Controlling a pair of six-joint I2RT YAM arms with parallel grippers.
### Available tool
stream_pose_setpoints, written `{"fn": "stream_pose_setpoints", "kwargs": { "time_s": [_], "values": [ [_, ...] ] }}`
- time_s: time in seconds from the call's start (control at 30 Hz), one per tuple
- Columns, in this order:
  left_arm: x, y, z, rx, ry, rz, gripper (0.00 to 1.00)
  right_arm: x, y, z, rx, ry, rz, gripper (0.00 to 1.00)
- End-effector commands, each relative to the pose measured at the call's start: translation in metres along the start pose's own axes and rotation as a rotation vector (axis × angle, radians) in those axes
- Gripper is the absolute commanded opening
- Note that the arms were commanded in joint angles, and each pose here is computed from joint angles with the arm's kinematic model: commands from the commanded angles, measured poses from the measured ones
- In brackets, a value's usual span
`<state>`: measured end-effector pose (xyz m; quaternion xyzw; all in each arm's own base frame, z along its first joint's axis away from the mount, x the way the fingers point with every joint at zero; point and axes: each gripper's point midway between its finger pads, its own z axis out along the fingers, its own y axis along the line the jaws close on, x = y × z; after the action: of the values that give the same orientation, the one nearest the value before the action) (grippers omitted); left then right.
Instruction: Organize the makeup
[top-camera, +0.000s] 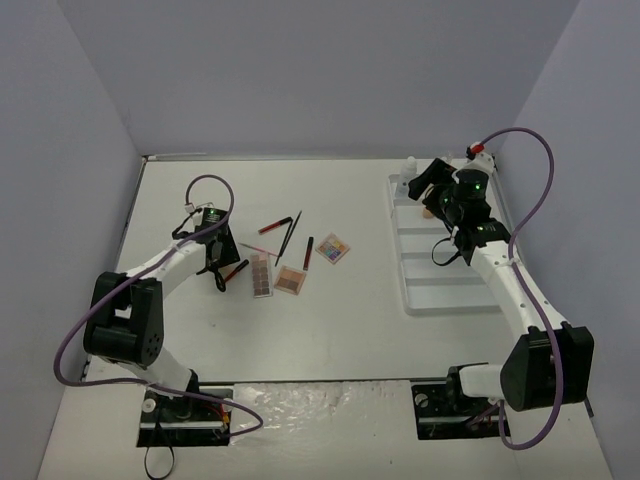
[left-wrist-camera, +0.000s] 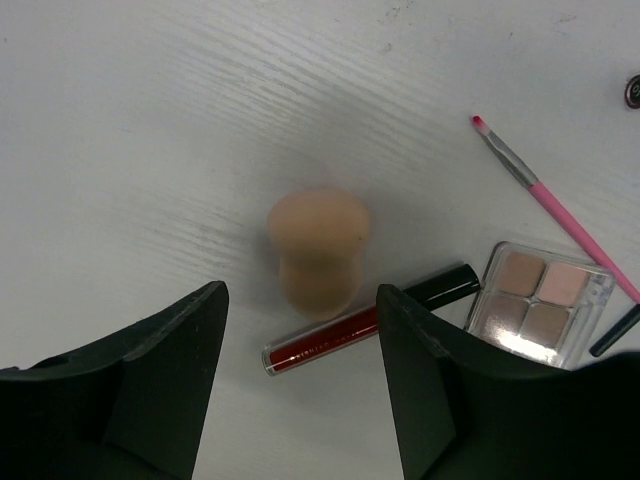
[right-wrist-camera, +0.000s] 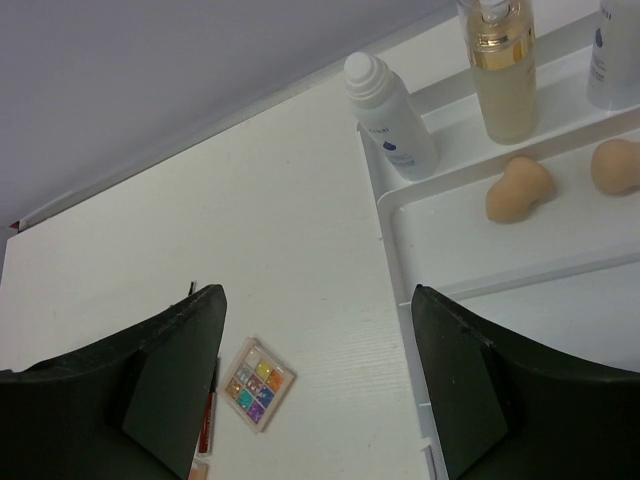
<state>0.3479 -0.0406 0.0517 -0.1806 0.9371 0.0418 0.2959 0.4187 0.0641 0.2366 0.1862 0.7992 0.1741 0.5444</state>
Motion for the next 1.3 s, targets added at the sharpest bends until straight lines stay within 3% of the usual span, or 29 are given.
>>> {"fn": "stream_pose_setpoints", "kwargs": {
  "time_s": [0.0, 0.2, 0.33, 0.4, 0.53, 0.67, 0.87, 1.0, 1.27],
  "values": [
    [-0.032, -0.01, 0.001, 0.03, -0.072, -0.054, 0.51, -0.019, 0.026, -0.014, -0.095, -0.061, -0.023, 0.72],
    [-0.024, -0.013, 0.009, 0.041, -0.046, -0.055, 0.31, -0.013, 0.032, -0.016, -0.113, -0.047, -0.038, 0.73],
    [-0.023, -0.018, 0.007, 0.071, -0.041, -0.049, 0.04, -0.011, 0.041, -0.017, -0.142, -0.041, -0.065, 0.73],
    [-0.032, -0.022, 0.002, 0.104, -0.072, -0.024, 0.0, -0.011, 0.047, -0.019, -0.16, -0.039, -0.082, 0.74],
    [-0.054, -0.045, -0.028, 0.277, -0.179, 0.072, 0.0, 0.0, 0.07, -0.023, -0.256, 0.004, -0.114, 0.77],
    [-0.07, -0.074, -0.066, 0.483, -0.315, 0.264, 0.0, 0.014, 0.114, -0.034, -0.443, 0.069, -0.164, 0.77],
    [-0.066, -0.14, -0.158, 0.892, -0.54, 0.555, 0.0, 0.038, 0.187, -0.065, -0.76, 0.196, -0.214, 0.77],
    [-0.047, -0.168, -0.202, 1.065, -0.595, 0.673, 0.0, 0.067, 0.229, -0.084, -0.89, 0.273, -0.239, 0.77],
    [-0.033, -0.195, -0.264, 1.248, -0.665, 0.757, 0.0, 0.113, 0.264, -0.089, -0.934, 0.333, -0.23, 0.76]
  ]
}}
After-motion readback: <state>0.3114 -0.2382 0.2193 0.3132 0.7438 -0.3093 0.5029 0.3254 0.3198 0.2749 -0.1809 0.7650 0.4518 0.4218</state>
